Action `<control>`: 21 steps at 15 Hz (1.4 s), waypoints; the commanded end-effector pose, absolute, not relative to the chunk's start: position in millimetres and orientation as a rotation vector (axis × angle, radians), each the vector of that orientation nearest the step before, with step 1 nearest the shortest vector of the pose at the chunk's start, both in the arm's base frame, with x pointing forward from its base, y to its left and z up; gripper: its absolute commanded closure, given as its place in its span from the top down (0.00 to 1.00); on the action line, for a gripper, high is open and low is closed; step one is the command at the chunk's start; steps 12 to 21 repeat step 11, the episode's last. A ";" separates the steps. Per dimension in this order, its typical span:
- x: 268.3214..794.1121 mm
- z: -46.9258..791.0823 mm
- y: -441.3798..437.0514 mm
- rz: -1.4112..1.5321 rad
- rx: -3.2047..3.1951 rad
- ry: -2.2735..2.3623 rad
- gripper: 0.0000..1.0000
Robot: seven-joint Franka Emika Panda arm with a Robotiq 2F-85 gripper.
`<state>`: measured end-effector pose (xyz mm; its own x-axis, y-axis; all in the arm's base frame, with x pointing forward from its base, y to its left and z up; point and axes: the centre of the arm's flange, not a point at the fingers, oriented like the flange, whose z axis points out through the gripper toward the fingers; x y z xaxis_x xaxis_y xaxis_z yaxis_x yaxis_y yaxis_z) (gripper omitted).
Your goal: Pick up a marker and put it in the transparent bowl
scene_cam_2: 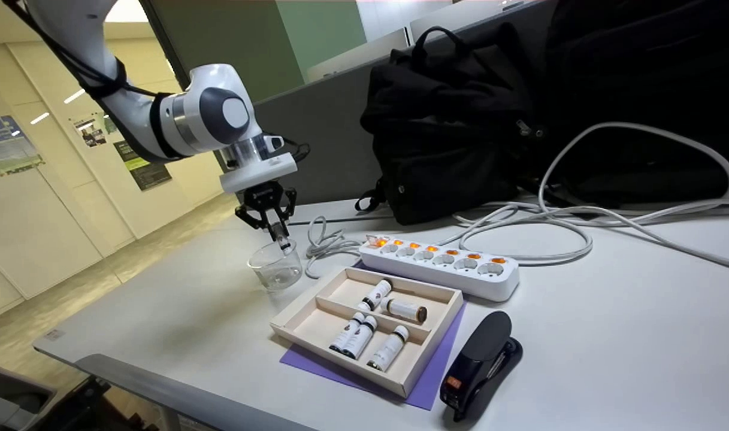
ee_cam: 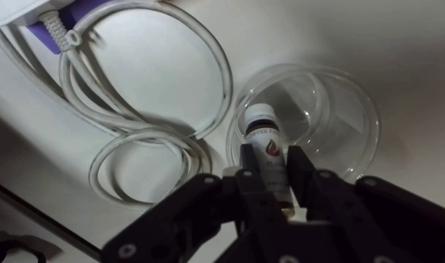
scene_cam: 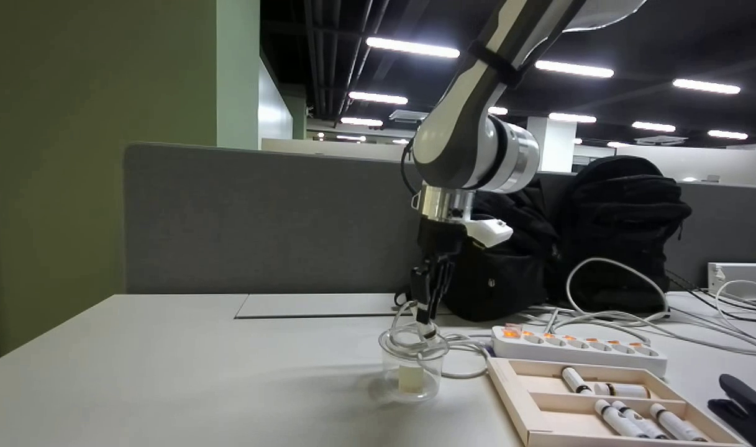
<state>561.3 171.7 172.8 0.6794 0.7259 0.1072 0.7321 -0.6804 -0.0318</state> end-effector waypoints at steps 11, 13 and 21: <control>575.7 177.1 182.7 -0.188 -2.782 -1.222 0.95; 575.7 177.1 182.7 -0.188 -2.782 -1.222 0.95; 575.7 177.1 182.7 -0.188 -2.782 -1.222 0.95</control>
